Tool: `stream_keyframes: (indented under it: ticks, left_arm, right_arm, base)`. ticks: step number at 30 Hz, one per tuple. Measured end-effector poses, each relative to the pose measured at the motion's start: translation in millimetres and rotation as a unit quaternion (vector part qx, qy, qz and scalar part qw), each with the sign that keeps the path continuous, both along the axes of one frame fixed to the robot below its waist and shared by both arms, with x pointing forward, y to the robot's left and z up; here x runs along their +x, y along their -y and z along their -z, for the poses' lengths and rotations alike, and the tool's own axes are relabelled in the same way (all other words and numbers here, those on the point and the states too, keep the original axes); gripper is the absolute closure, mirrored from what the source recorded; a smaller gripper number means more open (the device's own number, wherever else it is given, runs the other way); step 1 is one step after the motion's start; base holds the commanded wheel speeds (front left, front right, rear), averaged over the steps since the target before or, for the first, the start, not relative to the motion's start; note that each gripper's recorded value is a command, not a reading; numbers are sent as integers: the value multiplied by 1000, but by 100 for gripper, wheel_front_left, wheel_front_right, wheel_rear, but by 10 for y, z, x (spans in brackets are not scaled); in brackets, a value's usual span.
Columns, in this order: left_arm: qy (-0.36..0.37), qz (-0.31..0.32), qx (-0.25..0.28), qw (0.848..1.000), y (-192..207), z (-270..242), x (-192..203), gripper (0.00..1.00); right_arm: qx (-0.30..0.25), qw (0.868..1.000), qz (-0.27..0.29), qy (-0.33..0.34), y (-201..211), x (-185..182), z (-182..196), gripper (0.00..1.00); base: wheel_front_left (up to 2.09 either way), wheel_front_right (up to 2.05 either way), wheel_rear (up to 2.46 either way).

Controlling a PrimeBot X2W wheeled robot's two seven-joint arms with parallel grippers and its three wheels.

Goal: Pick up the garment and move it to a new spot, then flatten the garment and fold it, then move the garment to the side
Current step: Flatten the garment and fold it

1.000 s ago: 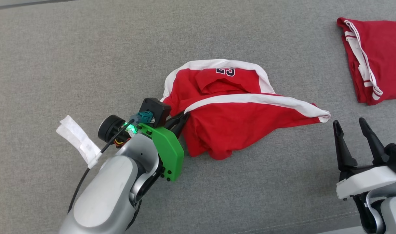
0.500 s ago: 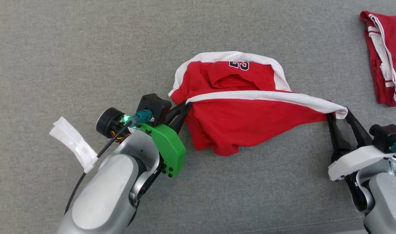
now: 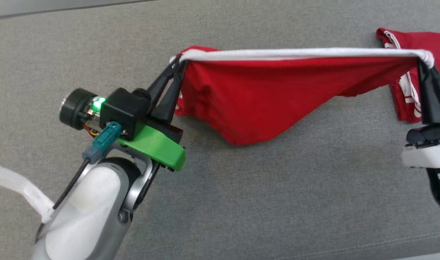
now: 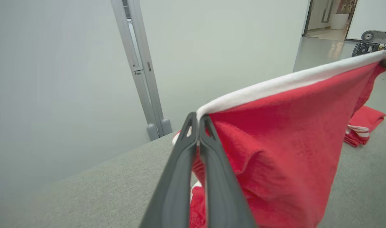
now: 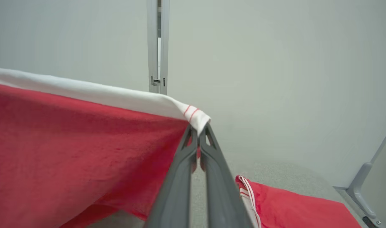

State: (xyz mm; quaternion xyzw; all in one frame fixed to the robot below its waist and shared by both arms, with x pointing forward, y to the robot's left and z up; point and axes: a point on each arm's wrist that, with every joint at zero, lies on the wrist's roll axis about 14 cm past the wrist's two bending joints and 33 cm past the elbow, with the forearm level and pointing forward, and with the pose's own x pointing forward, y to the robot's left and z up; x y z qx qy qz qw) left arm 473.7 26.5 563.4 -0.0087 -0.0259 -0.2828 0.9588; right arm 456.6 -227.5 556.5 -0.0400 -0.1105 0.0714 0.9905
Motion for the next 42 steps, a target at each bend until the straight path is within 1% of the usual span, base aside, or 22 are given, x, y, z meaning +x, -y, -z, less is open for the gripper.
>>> stream_keyframes:
  ticks: [3, 5, 7, 10, 12, 14, 16, 19, 24, 28, 31, 34, 37, 39, 40, 42]
  left_arm:
    - [89, -14, -20, 996, -66, -588, -25, 100]
    - [150, -23, -33, 988, -113, -1002, -83, 100]
    - [216, -31, -41, 975, -172, -1449, -188, 100]
    - [277, -38, -41, 959, -245, -1900, -349, 100]
    - [301, -41, -41, 952, -274, -2112, -437, 100]
    - [315, -41, -41, 947, -288, -2259, -495, 100]
    - [315, -40, -41, 947, -294, -2306, -492, 100]
    - [289, -39, -51, 955, -292, -2251, -343, 100]
    - [232, -43, -63, 970, -251, -1962, 101, 100]
    - [202, -52, -83, 974, -236, -1763, 538, 100]
    - [183, -81, -105, 974, -328, -1631, 965, 100]
    - [175, -122, -130, 968, -502, -1558, 1313, 100]
    - [159, -152, -144, 965, -610, -1429, 1557, 100]
    - [142, -166, -147, 965, -637, -1317, 1671, 100]
    - [129, -173, -145, 966, -648, -1220, 1721, 100]
    - [94, -194, -135, 967, -703, -936, 1806, 100]
  right_arm:
    - [-31, 997, -7, 74, -19, -36, -623, 100]
    - [-54, 992, -10, 117, -33, -103, -1017, 100]
    - [-77, 984, -12, 162, -60, -205, -1432, 100]
    - [-97, 973, -14, 208, -105, -359, -1883, 100]
    - [-101, 969, -15, 227, -117, -441, -2088, 100]
    - [-98, 966, -17, 240, -122, -488, -2237, 100]
    - [-93, 966, -21, 242, -126, -471, -2301, 100]
    - [-83, 970, -27, 228, -113, -335, -2280, 100]
    - [-54, 978, -36, 200, -92, 70, -2138, 100]
    - [-31, 981, -51, 186, -179, 461, -2056, 100]
    - [4, 982, -56, 179, -248, 841, -2039, 100]
    - [38, 982, -60, 178, -337, 1156, -2037, 100]
    - [67, 982, -65, 164, -459, 1383, -1981, 100]
    - [72, 983, -66, 156, -530, 1473, -1936, 100]
    - [78, 984, -67, 147, -573, 1522, -1870, 100]
    - [73, 989, -71, 107, -686, 1620, -1595, 100]
  base:
    - [0, 0, 0]
    - [0, 0, 0]
    - [0, 0, 0]
    - [0, 0, 0]
    - [0, 0, 0]
    - [0, 0, 0]
    - [0, 0, 0]
    - [0, 0, 0]
    - [0, 0, 0]
    - [0, 0, 0]
    - [0, 0, 0]
    - [0, 0, 0]
    - [0, 0, 0]
    - [0, 0, 0]
    - [0, 0, 0]
    - [0, 0, 0]
